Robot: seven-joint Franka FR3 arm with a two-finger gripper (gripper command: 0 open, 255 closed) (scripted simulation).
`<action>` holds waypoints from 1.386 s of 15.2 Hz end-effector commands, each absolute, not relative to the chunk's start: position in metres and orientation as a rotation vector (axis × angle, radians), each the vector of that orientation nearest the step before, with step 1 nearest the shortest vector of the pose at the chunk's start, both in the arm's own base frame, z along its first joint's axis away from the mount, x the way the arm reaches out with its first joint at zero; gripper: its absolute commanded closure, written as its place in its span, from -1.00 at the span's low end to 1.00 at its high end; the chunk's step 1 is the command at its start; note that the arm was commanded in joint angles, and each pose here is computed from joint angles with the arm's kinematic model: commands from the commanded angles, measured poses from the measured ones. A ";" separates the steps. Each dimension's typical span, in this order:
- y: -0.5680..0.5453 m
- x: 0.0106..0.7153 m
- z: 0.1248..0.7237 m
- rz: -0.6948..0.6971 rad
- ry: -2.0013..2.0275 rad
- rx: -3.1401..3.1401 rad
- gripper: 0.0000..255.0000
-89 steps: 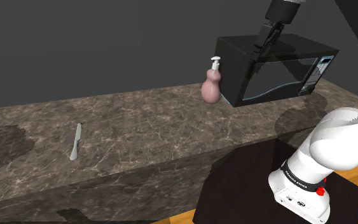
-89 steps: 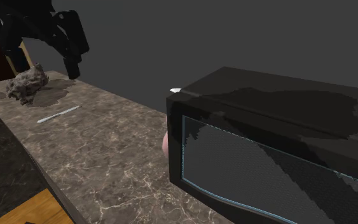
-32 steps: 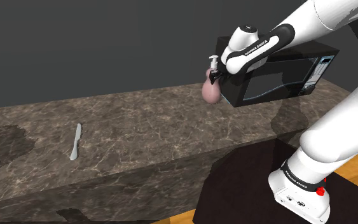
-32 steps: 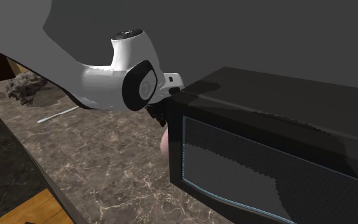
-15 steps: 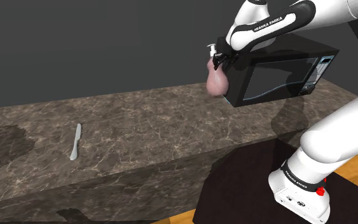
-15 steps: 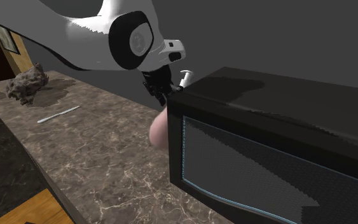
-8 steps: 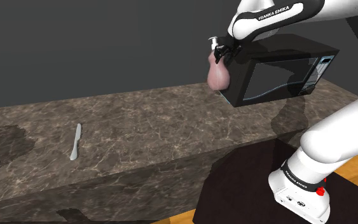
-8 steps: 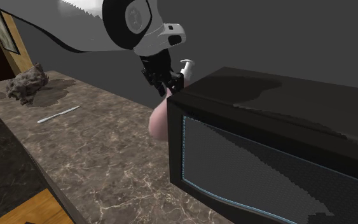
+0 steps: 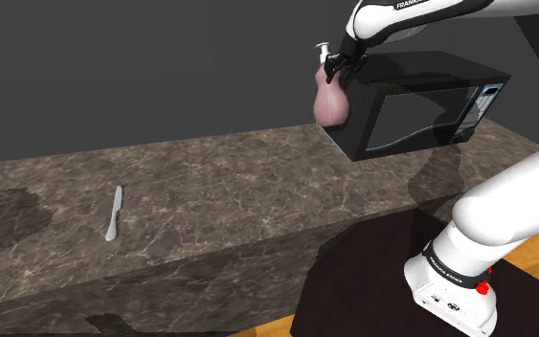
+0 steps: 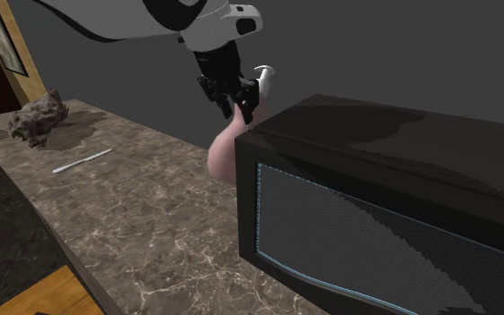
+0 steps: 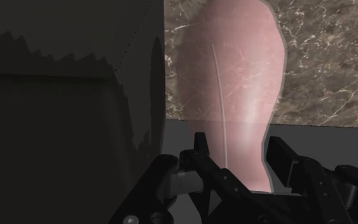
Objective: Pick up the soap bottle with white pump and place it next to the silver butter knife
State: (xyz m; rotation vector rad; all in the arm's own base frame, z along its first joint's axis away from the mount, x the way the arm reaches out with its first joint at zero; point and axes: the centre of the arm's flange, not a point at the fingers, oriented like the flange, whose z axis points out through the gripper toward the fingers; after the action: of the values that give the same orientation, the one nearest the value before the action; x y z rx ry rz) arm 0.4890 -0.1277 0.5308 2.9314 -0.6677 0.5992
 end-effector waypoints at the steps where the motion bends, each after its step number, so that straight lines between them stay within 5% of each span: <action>1: -0.127 0.488 0.543 0.601 -0.668 2.931 1.00; 21: -0.127 0.488 0.648 0.601 -0.668 2.931 1.00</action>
State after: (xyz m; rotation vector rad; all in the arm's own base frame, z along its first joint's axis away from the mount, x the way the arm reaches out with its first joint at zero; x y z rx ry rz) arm 0.4875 -0.1281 0.6417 2.9313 -0.6678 0.5993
